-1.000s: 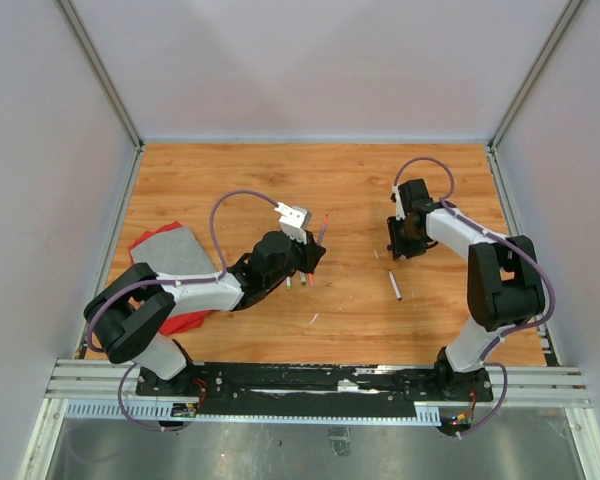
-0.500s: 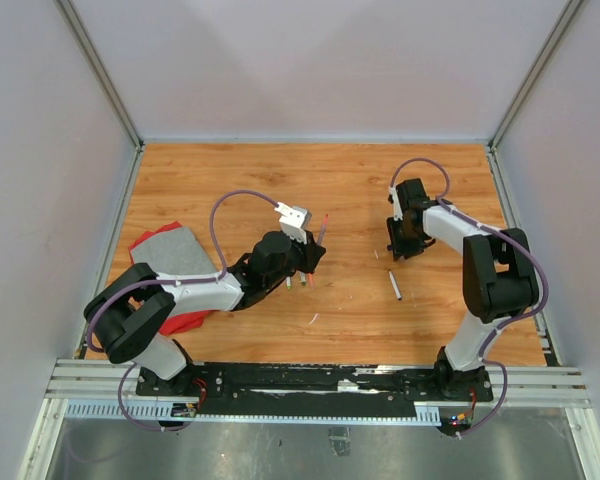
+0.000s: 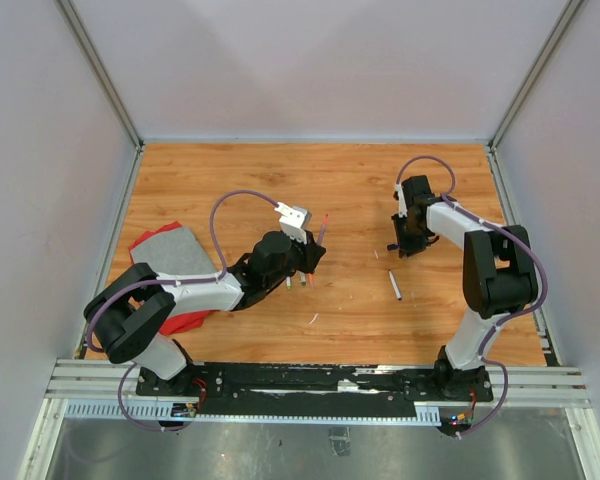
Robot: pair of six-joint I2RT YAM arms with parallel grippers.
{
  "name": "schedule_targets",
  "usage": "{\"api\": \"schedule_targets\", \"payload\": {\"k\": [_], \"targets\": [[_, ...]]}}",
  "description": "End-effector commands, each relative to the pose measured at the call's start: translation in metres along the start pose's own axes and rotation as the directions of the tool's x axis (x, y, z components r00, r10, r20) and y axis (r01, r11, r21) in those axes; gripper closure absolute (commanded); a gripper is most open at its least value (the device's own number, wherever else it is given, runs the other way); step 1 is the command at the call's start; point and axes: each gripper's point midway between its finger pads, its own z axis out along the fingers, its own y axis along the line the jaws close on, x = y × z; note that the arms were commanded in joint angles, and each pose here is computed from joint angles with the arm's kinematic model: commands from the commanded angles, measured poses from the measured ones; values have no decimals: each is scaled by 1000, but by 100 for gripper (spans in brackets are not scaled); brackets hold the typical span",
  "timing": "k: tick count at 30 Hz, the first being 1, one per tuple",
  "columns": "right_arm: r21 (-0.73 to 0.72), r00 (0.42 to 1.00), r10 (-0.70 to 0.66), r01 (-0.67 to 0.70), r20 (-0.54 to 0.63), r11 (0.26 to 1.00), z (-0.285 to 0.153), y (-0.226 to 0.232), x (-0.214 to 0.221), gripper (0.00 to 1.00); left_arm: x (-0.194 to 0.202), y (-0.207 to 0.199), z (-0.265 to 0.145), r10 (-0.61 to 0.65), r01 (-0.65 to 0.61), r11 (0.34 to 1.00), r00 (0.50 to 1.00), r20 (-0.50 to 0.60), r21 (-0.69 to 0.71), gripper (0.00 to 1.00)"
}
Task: Insert the pens into the pen caps
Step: Pick up the pen cap from the center of the board, then place the pen cap at the center of the board.
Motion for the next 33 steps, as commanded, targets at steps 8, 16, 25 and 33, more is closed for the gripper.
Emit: {"api": "schedule_targets", "payload": {"k": [8,16,25,33], "targets": [[25,997,35,-37,65,999,-21,-8,-7,90,-14,-4,3,7,-7,1000,999,43,-1,99],[-180,951,-2,60,308,982,-73,43,-17,93,-22,17,-3,-44,52,994,996,84,-98,100],[-168,785,-459,562,416,810,-101,145,17,91,-31,52,-14,-127,153,969,982,138,-195,100],[-245,642,-697,767,321,593,-86,189,73,92,-27,82,-19,-225,261,927,962,155,-271,100]]}}
